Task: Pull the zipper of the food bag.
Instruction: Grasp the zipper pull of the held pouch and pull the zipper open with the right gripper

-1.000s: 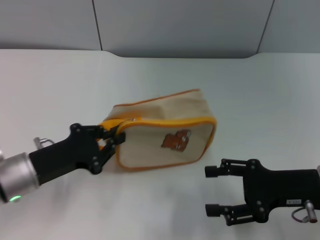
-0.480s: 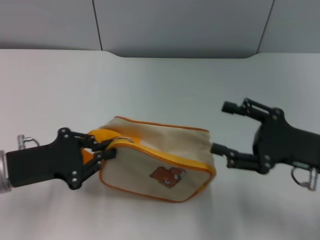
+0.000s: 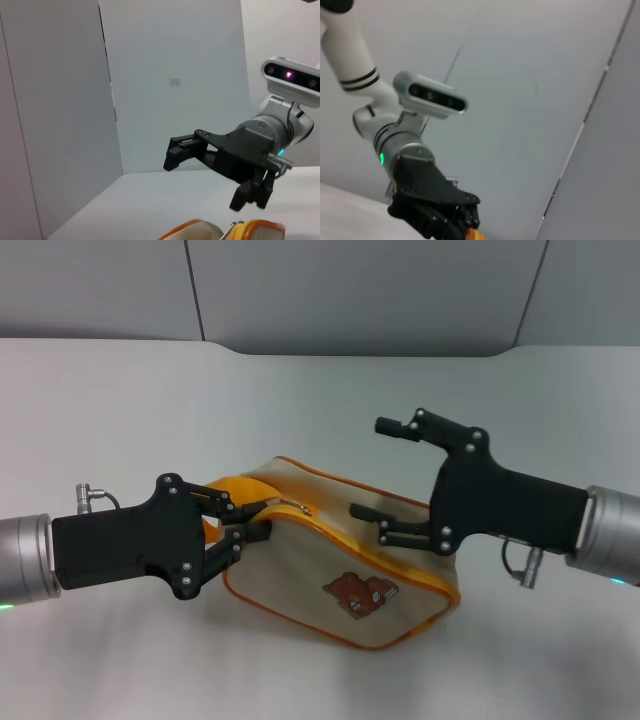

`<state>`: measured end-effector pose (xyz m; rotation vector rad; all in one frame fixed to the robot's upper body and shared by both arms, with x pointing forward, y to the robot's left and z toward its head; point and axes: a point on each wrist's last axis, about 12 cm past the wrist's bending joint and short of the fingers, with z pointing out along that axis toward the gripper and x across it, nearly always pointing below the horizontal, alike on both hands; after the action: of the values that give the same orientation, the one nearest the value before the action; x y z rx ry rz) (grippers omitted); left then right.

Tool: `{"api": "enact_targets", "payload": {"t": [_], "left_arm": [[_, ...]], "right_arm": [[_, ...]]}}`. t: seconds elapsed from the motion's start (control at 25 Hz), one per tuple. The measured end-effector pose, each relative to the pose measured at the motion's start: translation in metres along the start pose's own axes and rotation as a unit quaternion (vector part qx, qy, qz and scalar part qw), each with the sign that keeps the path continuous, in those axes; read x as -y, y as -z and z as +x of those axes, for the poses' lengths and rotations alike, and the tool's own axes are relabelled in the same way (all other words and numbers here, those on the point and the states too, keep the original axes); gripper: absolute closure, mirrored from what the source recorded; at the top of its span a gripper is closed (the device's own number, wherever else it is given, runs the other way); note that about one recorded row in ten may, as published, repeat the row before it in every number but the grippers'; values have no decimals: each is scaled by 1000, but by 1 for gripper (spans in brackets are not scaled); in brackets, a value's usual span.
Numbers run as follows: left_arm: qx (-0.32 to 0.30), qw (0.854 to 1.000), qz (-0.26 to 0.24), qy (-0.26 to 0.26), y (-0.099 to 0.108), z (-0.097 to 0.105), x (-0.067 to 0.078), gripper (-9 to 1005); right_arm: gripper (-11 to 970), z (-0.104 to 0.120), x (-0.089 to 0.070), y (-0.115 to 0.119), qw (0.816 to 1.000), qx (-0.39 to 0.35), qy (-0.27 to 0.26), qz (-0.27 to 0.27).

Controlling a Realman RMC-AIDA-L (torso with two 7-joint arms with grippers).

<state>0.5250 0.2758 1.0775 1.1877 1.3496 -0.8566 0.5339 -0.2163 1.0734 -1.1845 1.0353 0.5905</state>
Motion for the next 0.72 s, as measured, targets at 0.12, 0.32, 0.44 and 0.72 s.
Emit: {"api": "enact_targets", "payload": {"t": [0.12, 0.32, 0.44, 0.72], "left_arm": [[3, 1000, 1, 0, -1, -1, 0, 890], [5, 1000, 1, -1, -2, -2, -1, 891], [7, 1000, 3, -1, -3, -2, -1, 890], [11, 1000, 8, -8, -10, -6, -3, 891]], "right_arm": [[145, 2, 0, -7, 1000, -5, 28, -6], [291, 3, -1, -12, 998, -8, 63, -12], [406, 3, -2, -14, 997, -6, 74, -13], [560, 2, -6, -18, 995, -2, 97, -32]]}}
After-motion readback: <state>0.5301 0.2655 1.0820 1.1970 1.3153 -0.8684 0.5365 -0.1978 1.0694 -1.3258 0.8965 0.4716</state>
